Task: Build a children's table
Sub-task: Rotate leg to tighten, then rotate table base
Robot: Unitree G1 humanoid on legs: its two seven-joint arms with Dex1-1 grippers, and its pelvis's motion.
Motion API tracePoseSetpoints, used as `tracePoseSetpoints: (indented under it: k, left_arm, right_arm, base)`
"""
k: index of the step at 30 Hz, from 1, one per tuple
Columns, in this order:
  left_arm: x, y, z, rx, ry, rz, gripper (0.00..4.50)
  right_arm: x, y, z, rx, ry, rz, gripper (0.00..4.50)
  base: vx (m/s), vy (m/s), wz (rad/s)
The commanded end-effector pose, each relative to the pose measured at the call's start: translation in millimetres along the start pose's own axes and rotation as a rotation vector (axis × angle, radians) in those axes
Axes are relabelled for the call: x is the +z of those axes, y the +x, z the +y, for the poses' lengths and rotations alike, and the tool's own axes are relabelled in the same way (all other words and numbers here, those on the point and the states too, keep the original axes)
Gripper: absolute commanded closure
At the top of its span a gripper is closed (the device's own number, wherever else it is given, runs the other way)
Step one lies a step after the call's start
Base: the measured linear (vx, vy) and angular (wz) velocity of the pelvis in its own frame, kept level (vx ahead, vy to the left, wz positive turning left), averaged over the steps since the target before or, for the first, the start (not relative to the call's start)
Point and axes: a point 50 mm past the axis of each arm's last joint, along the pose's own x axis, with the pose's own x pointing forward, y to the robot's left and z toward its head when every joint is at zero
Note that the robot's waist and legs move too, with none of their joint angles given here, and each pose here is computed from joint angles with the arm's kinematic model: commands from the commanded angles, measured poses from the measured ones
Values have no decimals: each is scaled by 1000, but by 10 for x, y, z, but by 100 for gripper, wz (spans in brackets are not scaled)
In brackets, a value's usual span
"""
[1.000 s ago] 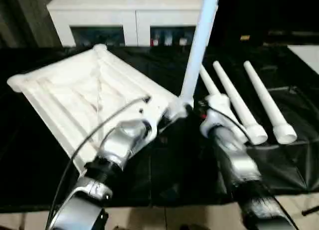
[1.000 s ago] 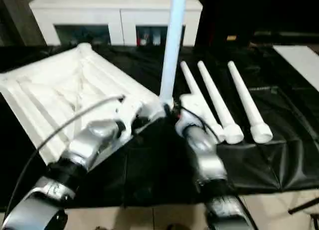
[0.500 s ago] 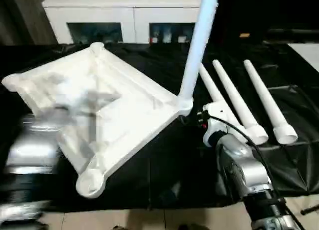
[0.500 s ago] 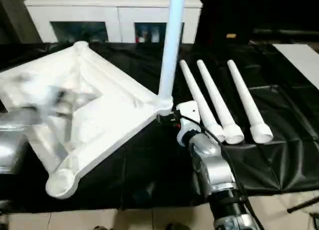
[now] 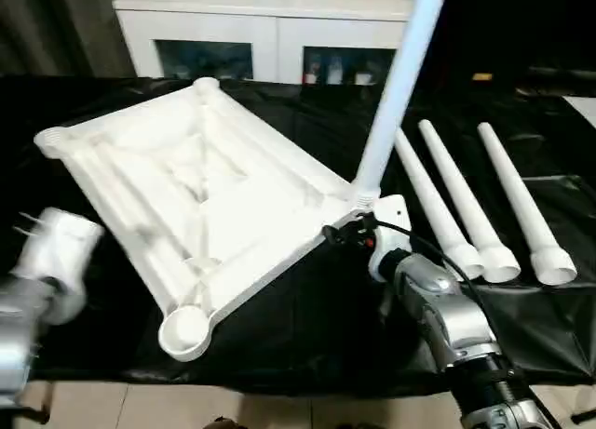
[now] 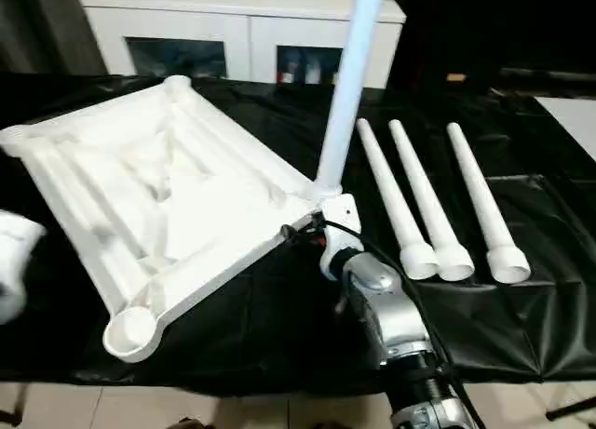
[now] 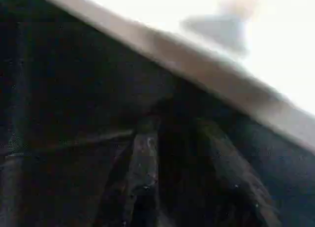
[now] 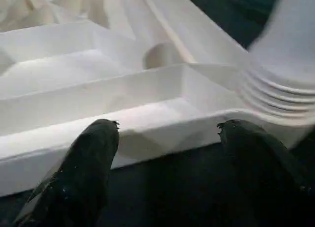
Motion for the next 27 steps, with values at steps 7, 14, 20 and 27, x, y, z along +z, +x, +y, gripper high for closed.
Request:
tracePoseSetpoints:
  k: [7,14,20,27]
  left_arm:
    - [118,-80,-485,-306,57,-36,331]
    - [214,75,-862,-395,-19,-101,331]
    - [289,296,-1150,-393,-15,-146,331]
    - [472,568,-1448,-376,28,-216,331]
  right_arm:
    - [-36,131,41,19,-21,45,80]
    - [105,130,58,39,-37,-4,80]
    - [249,-43,-40,-29,-98,-32,80]
    - [408,-249,-393,-176,-98,-25,80]
  base:
    - [0,0,0]
    - [0,0,0]
    - [0,0,0]
    - [0,0,0]
